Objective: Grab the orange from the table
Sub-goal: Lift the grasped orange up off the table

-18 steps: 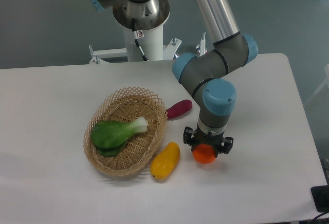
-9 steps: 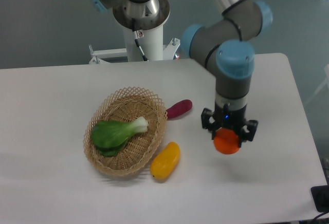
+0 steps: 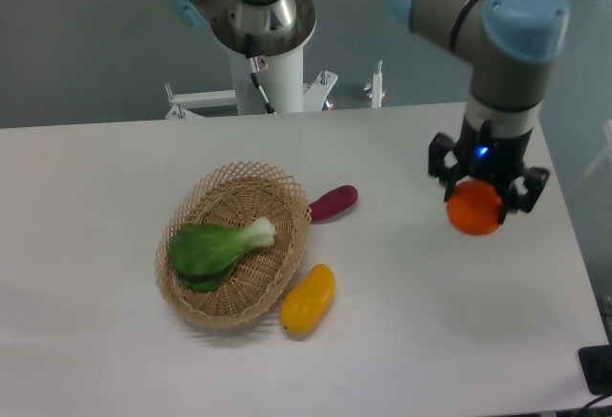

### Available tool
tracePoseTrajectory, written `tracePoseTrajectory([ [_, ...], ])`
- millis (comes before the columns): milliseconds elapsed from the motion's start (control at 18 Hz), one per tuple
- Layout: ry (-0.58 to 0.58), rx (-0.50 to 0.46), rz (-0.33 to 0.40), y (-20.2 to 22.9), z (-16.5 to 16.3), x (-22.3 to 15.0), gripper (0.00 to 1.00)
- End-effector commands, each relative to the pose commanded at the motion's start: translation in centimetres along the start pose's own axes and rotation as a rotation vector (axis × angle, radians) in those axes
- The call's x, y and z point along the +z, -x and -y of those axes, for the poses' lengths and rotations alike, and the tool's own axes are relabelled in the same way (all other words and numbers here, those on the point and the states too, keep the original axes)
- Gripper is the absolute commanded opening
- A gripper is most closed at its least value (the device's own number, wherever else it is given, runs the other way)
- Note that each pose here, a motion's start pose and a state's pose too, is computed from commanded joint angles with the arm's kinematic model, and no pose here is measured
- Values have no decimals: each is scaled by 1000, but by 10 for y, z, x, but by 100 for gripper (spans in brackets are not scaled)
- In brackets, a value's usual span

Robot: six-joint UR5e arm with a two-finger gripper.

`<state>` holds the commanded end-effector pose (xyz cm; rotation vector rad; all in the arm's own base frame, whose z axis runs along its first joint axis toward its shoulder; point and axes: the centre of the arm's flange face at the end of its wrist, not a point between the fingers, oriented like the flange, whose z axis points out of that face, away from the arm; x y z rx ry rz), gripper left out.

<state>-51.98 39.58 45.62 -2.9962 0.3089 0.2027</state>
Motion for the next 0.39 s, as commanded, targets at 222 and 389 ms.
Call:
tracePoseTrajectory([
  [222,0,-8,-2,2,-5,1,50],
  [389,-3,-9,5,-1,-6,-5,50],
])
